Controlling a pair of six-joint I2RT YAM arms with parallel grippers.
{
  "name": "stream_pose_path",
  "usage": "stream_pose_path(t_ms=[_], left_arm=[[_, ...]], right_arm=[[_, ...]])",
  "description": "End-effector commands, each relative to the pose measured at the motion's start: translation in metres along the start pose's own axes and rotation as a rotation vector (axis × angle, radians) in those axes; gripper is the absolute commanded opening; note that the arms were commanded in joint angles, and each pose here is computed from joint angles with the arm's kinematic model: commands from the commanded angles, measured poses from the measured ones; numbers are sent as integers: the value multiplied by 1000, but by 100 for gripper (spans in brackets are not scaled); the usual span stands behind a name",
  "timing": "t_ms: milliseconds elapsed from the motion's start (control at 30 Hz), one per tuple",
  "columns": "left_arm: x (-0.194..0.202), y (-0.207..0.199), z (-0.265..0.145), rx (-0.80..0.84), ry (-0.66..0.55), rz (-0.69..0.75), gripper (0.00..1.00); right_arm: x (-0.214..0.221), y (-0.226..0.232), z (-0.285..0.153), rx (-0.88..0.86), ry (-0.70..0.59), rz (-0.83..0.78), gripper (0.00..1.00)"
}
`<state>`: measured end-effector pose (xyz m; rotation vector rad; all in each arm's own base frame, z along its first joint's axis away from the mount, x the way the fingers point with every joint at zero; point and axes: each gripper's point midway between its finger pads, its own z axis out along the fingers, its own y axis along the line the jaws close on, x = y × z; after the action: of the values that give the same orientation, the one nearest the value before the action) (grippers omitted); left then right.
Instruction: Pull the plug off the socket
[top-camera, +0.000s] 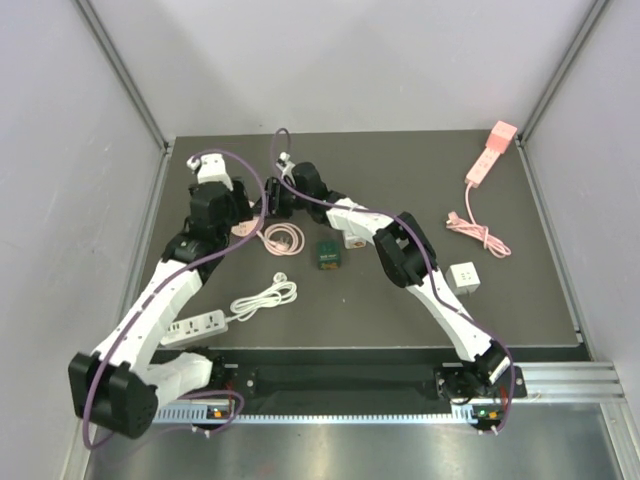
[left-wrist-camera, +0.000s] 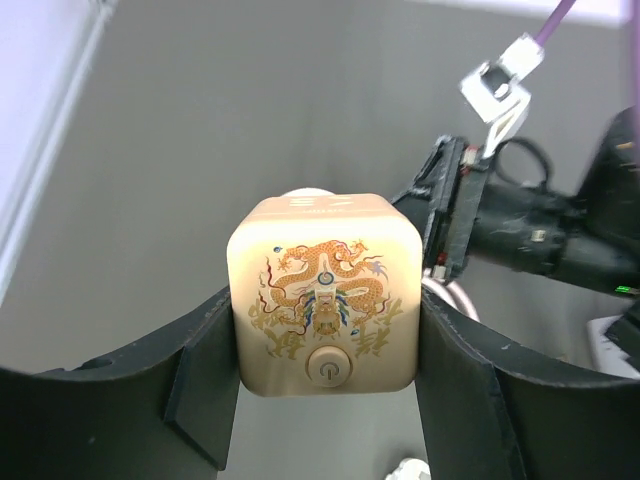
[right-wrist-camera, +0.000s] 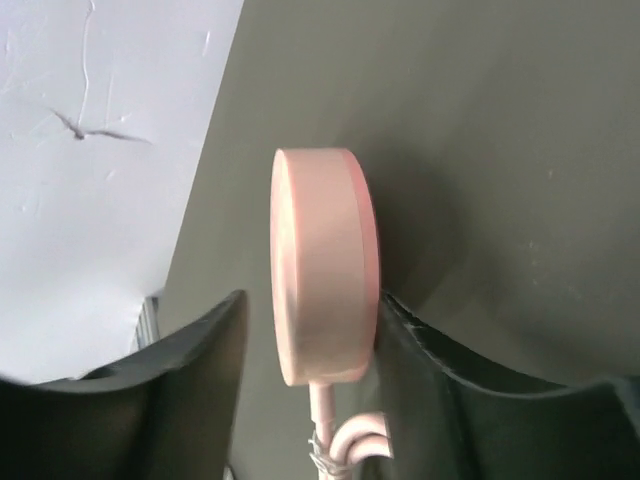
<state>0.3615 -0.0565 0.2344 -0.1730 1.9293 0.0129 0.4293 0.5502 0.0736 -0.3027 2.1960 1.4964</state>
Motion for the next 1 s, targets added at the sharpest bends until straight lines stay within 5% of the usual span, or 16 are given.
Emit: stream_pose_path(t_ms=[0, 133, 467, 600, 767, 967], left_arm=[[-35, 6, -31, 16, -114, -54, 0], [-40, -10, -52, 140, -100, -71, 0], [-11, -74, -95, 558, 34, -159, 0], [18, -100, -95, 665, 140, -246, 0], [42, -153, -105, 775, 91, -263, 0], [87, -199, -89, 693, 33, -191, 0]], right_arm=[[-32, 36, -6, -44, -59, -177, 57], [-60, 52, -20, -11, -89, -270, 76], [-154, 64, -160, 205, -229, -357, 84], [-138, 32, -225, 348, -210, -306, 91], [-110, 36, -304, 447, -280, -278, 100], [-61, 27, -371, 544, -319, -235, 100]])
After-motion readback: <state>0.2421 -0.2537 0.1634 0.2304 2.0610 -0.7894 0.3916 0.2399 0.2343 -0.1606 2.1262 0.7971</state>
